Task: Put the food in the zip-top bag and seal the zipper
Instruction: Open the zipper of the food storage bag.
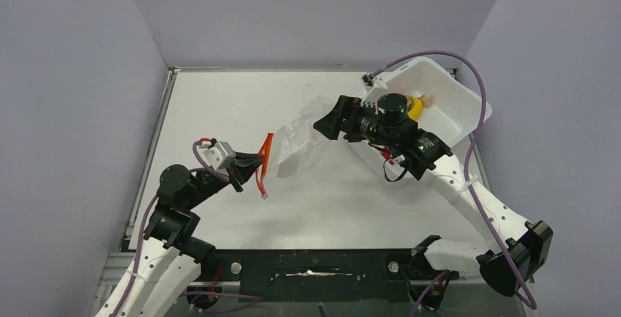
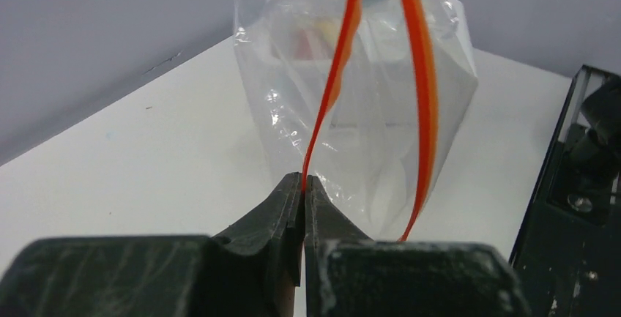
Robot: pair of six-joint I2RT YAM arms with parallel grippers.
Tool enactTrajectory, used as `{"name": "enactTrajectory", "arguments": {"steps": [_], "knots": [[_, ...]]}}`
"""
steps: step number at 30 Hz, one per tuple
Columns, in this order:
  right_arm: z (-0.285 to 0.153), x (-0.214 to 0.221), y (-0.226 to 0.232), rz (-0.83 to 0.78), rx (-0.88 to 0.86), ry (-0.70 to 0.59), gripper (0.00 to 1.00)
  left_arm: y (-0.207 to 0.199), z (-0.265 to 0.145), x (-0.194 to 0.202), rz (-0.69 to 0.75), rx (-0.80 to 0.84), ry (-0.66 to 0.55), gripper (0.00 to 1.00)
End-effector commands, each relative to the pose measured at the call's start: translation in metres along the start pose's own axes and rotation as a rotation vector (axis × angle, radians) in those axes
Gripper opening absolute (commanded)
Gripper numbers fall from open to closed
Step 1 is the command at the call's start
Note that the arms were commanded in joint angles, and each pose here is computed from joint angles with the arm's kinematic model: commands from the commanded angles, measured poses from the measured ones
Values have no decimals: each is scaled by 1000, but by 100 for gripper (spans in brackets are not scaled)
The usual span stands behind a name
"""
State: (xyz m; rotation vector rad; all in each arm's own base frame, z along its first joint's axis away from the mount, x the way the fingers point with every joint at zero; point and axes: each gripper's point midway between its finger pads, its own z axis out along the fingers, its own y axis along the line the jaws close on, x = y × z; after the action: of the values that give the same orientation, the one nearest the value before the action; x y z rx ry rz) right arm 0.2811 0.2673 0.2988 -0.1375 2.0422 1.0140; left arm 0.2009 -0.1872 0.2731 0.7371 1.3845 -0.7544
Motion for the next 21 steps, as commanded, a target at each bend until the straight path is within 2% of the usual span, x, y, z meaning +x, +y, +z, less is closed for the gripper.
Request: {"name": "enactTrajectory", "arguments": {"steps": [1, 5, 8, 15, 21], "knots": [[-8, -13, 23, -28, 11, -96, 86, 22, -9, -40, -181, -201, -58, 0], [-6, -11, 38, -78, 35, -97, 89, 40, -17, -45, -271, -341, -30, 0], [-6, -10, 47, -91, 22, -107, 90, 41, -21, -40, -285, -361, 15, 0], [-20, -23, 40, -84, 78, -172, 100, 40, -30, -28, -303, -390, 55, 0], [-21, -27, 55, -65, 9, -194, 95, 45, -29, -36, -345, -424, 17, 0]]}}
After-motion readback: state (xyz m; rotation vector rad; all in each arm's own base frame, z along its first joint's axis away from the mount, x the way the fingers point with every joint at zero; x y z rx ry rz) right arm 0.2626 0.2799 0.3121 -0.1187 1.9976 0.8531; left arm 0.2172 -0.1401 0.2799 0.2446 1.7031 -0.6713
